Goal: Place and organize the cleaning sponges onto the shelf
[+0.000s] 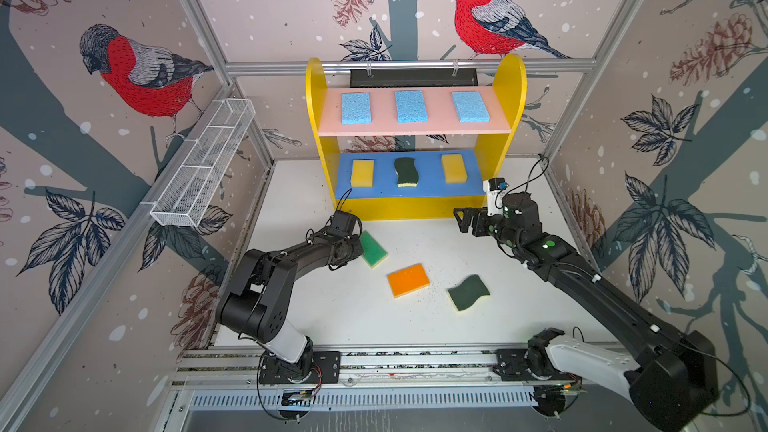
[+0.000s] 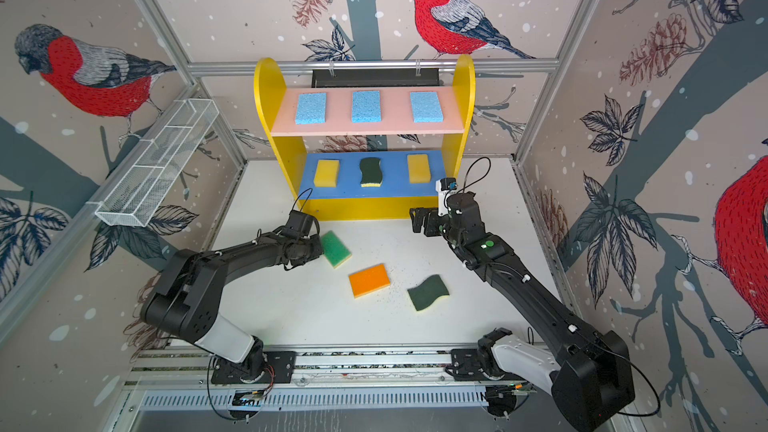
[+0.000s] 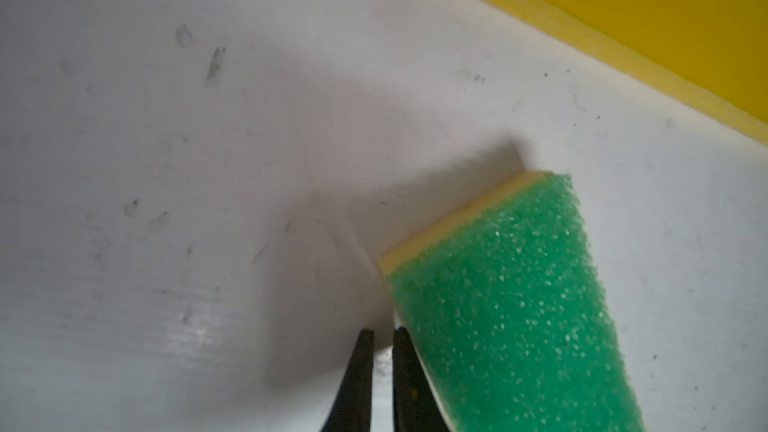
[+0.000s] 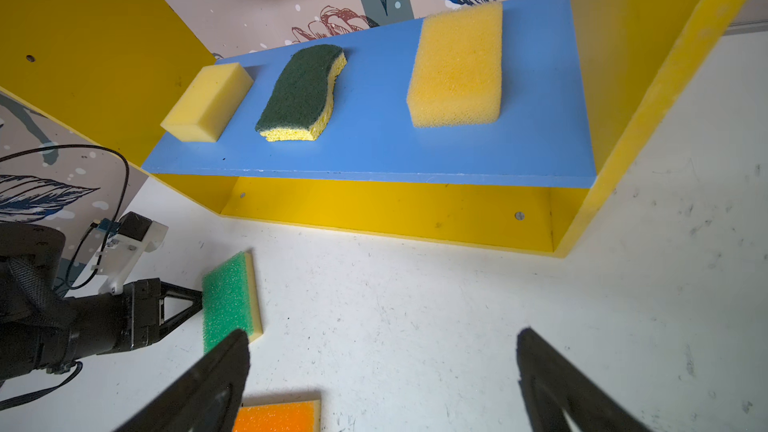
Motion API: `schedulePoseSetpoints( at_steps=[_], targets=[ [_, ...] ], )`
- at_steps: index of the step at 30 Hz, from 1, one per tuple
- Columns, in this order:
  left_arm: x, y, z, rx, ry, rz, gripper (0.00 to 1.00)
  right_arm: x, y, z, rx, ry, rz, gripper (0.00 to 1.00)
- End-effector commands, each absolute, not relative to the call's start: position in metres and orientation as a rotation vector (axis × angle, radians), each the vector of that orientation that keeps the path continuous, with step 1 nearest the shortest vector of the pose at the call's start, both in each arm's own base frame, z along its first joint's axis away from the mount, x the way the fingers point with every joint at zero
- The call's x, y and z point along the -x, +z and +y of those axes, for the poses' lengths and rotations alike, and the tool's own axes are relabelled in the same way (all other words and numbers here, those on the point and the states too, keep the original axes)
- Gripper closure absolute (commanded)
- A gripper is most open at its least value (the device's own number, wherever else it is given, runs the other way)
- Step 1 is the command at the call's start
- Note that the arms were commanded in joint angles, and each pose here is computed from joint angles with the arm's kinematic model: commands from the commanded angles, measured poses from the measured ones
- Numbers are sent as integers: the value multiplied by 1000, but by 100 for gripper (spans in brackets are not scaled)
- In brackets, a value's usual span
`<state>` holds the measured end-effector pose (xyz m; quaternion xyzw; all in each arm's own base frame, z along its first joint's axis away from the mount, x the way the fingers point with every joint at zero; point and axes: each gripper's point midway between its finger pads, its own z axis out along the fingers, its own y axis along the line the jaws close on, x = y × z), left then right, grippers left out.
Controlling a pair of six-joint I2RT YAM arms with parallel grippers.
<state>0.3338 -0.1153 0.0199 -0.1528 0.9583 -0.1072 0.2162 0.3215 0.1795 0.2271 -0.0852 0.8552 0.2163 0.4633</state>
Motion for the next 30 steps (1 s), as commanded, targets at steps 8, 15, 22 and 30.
schedulePoseSetpoints(
  at_steps=[8,15,22,30],
  targets=[
    [-364,20,-131,258,-317,2637,87,-321,223,179,203,533,2113,0],
    [-371,32,-132,184,-288,2633,84,-320,223,180,198,544,2119,0],
    [-361,64,-105,204,-128,2589,49,-320,225,181,199,556,2113,0],
    [-334,82,-123,44,-246,2528,30,-320,228,185,197,590,2105,0]
  ],
)
